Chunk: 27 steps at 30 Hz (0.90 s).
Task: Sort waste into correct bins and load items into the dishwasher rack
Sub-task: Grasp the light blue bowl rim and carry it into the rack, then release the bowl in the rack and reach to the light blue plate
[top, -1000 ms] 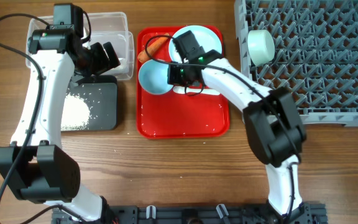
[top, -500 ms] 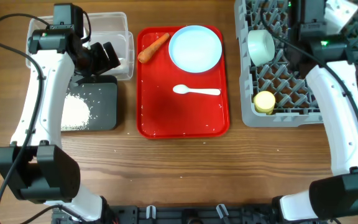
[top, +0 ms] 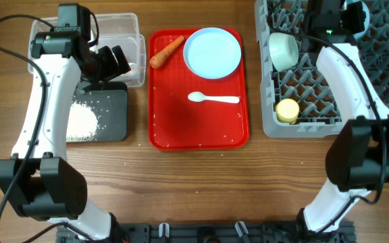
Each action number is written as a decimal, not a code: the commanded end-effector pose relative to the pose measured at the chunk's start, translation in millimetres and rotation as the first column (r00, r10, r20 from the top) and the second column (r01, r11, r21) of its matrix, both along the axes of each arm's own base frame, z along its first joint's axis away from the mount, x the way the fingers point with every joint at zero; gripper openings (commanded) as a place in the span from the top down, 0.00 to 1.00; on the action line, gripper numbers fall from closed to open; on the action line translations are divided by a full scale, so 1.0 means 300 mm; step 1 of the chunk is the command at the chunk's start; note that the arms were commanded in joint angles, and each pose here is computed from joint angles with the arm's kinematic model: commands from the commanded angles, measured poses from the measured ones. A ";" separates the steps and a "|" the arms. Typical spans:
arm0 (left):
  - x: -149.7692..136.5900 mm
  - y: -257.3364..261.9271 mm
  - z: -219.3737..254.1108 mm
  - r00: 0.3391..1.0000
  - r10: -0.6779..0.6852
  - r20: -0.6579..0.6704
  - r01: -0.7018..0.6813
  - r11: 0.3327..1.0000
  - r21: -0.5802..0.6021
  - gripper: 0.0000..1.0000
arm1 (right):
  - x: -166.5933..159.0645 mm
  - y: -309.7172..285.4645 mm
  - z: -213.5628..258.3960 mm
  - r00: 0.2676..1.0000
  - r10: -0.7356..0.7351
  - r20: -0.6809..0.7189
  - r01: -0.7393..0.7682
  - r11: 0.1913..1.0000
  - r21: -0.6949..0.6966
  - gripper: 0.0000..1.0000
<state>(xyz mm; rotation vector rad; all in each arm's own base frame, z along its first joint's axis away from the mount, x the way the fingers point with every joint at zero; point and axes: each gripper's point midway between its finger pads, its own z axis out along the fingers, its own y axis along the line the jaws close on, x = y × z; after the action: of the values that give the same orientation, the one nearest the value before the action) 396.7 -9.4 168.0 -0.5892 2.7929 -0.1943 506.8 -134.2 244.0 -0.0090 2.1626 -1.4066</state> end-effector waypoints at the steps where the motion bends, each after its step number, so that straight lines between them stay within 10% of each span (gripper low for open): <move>1: 0.002 0.007 0.001 1.000 0.003 0.001 -0.003 1.000 0.003 0.00 | 0.002 -0.055 -0.094 0.978 -0.044 -0.203 0.019 0.992 -0.122 0.96; 21: 0.002 0.007 0.001 1.000 0.003 0.001 -0.003 1.000 0.003 0.00 | 0.110 0.123 -0.322 0.920 0.148 -0.363 -0.186 0.980 -0.073 0.93; 23: 0.002 0.007 0.001 1.000 0.003 0.001 -0.003 1.000 0.003 0.00 | 0.105 0.150 -0.323 0.914 0.152 -0.377 -0.195 0.977 -0.081 0.71; 24: 0.002 0.007 0.001 1.000 0.003 0.001 -0.003 1.000 0.003 0.00 | 0.106 0.170 -0.320 0.913 0.156 -0.378 -0.202 0.975 -0.087 0.34; 27: 0.002 0.007 0.001 1.000 0.003 0.001 -0.003 1.000 0.003 0.00 | 0.112 0.215 -0.315 0.912 0.172 -0.373 -0.221 0.971 -0.093 0.00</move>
<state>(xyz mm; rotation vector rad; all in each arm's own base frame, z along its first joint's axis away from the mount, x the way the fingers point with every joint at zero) 396.7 -9.4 168.0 -0.5891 2.7925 -0.1944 537.4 -80.9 161.9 -0.5239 2.2702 -1.5280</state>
